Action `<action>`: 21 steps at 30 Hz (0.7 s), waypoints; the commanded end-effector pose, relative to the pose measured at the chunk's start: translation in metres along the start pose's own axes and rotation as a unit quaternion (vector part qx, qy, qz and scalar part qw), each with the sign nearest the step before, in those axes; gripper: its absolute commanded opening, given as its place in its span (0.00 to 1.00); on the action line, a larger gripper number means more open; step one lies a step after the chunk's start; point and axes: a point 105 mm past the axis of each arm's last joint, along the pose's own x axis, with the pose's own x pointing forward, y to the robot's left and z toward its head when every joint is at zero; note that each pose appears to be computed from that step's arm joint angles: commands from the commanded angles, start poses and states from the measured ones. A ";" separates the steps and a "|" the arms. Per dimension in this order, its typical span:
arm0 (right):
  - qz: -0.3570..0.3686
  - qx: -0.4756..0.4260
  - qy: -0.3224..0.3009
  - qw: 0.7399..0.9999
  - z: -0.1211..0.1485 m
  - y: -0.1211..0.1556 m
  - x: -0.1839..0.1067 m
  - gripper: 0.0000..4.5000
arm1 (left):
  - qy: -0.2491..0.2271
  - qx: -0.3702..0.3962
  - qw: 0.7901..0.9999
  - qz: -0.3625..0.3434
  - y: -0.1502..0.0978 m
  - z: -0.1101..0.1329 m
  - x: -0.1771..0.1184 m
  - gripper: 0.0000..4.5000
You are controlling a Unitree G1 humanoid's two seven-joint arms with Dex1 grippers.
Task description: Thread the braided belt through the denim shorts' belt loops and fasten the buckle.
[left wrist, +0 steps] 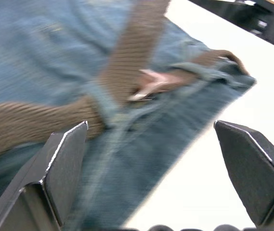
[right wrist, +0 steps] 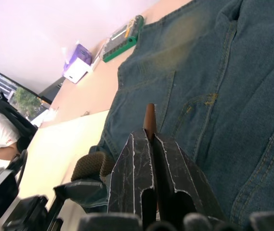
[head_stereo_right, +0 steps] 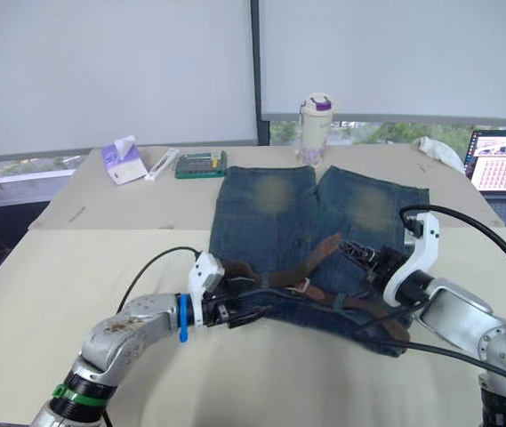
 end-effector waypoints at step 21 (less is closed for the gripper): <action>0.172 0.168 -0.075 0.968 0.021 0.085 0.027 0.00 | -0.238 0.287 0.910 0.183 0.012 0.117 0.033 0.99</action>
